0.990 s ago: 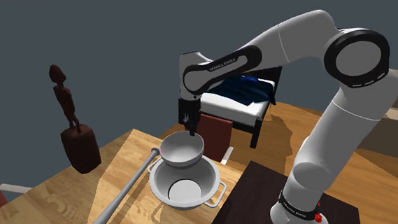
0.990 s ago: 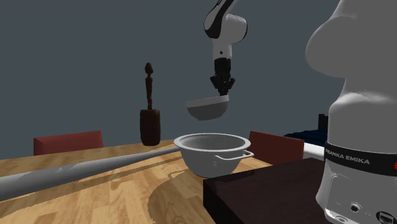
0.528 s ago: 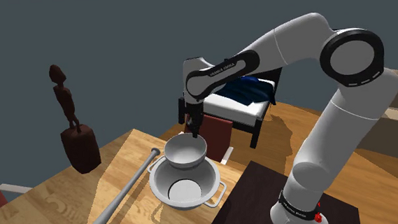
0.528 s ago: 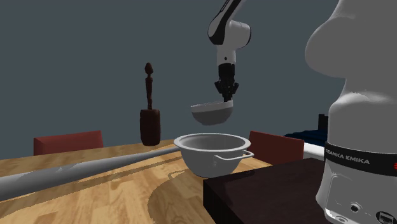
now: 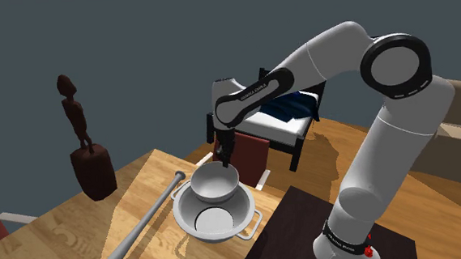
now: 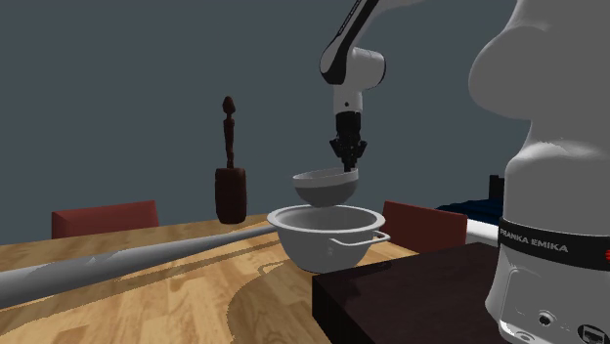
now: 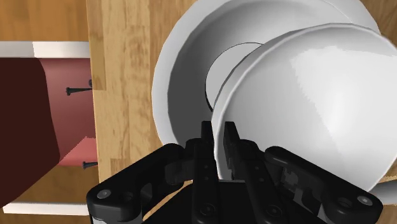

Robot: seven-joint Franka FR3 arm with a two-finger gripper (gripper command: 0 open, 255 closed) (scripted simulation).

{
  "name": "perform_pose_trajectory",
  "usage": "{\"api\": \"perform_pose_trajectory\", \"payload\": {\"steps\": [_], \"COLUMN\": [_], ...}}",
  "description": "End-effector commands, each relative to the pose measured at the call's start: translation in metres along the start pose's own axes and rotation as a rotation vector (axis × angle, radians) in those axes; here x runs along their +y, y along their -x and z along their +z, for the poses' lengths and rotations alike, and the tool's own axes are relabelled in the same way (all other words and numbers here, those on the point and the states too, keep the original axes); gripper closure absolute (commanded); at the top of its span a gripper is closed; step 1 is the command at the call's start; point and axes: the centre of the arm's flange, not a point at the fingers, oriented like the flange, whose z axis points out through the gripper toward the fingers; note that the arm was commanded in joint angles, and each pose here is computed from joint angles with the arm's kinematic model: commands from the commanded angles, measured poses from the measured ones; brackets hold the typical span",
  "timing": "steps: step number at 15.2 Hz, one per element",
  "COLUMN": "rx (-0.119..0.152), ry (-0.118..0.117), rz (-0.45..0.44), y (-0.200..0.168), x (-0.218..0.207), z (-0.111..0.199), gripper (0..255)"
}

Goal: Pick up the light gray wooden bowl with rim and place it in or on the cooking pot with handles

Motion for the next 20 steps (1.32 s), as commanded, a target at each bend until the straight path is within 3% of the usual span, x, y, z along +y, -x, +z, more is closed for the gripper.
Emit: {"api": "perform_pose_trajectory", "payload": {"steps": [1,8,16,17,20], "rx": [0.001,0.001,0.001,0.001,0.001], "ry": [0.000,0.000,0.000,0.000,0.000], "rz": [0.000,0.000,0.000,0.000,0.000], "y": [0.000,-0.004,-0.004,-0.004,-0.004], "x": [-0.001,0.000,0.000,0.000,0.000], "z": [0.011,0.050,0.050,0.050,0.050], "gripper": [255,255,255,0,0]}}
